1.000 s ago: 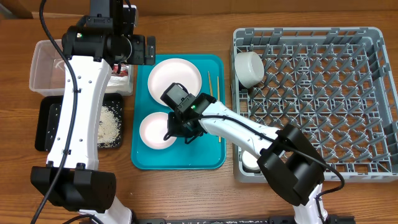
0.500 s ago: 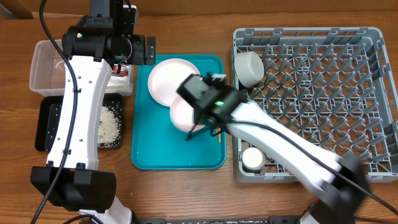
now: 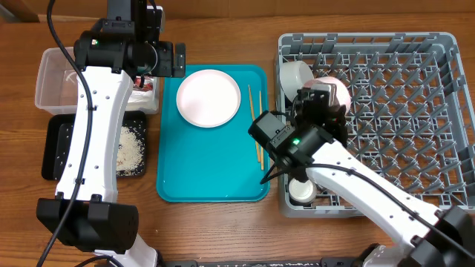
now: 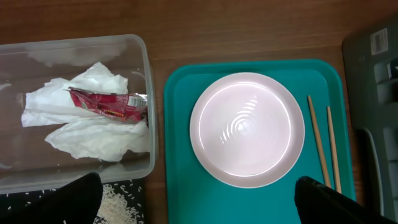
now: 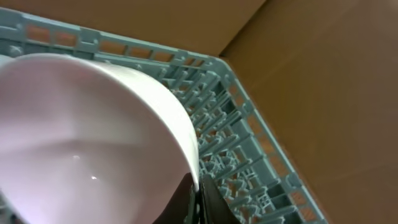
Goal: Sort waste into correct bins and load items into the dishwasher
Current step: 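Return right gripper to the tray and grasp the white plate edge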
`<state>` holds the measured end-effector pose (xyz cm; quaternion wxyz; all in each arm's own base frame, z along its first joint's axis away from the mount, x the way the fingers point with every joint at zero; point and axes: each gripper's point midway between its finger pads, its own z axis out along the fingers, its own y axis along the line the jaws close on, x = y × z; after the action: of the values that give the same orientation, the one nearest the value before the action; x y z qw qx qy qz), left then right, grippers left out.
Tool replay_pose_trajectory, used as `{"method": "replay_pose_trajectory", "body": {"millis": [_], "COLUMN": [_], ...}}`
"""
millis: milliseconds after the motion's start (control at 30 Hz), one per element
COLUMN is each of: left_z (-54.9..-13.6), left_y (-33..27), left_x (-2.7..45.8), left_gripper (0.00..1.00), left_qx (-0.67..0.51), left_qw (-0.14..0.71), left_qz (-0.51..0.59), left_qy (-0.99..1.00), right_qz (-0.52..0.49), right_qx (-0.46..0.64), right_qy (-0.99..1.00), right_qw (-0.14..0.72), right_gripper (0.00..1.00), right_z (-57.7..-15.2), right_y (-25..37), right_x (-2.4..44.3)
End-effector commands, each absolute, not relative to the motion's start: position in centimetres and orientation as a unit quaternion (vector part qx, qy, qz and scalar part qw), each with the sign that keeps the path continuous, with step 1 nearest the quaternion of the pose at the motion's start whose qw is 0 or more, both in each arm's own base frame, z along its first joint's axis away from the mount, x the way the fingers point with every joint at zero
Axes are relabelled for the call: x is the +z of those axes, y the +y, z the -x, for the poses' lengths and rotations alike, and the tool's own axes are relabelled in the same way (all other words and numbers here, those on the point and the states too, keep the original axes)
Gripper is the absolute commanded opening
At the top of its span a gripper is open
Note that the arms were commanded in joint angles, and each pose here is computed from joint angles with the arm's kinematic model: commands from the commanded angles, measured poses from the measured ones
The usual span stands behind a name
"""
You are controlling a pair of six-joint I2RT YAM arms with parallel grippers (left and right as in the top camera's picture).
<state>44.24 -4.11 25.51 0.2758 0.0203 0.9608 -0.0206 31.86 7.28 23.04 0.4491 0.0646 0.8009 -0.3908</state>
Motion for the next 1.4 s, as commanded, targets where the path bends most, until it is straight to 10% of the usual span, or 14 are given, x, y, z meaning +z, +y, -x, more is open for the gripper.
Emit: {"method": "replay_pose_trajectory", "body": {"millis": [0,567,800,1000,1100,1367], "left_z": [-44.4,-44.4,-44.4,-44.4,-44.4,-44.4], "left_y": [-3.9,-3.9,-3.9,-3.9,-3.9,-3.9], "left_x": [26.6,26.6,26.6,26.6,26.6,26.6], "left_gripper": [1.00,1.00,1.00,1.00,1.00,1.00], "left_qx": [-0.016,-0.016,-0.016,-0.016,-0.016,-0.017], "left_qw": [0.290,0.290,0.290,0.290,0.290,0.290], "left_qz": [-0.016,-0.016,-0.016,-0.016,-0.016,-0.016], "left_qy": [0.957,0.957,0.957,0.957,0.957,0.957], "right_qz": [-0.035,0.069,0.146,0.119,0.067,-0.020], "right_qx": [-0.436,-0.482,-0.432,-0.356,-0.247,0.079], "right_qy": [0.777,0.786,0.819,0.862,0.906,0.939], "right_qw": [0.452,0.380,0.347,0.340,0.336,0.334], "right_gripper": [0.04,0.04,0.36,0.90,1.00,0.90], "right_z": [-32.6,-32.7,-29.6,-29.7,-31.0,-37.1], "right_y": [6.7,9.2,13.5,15.9,18.7,29.5], "right_x": [22.8,17.0,15.1,17.1,18.9,17.6]}}
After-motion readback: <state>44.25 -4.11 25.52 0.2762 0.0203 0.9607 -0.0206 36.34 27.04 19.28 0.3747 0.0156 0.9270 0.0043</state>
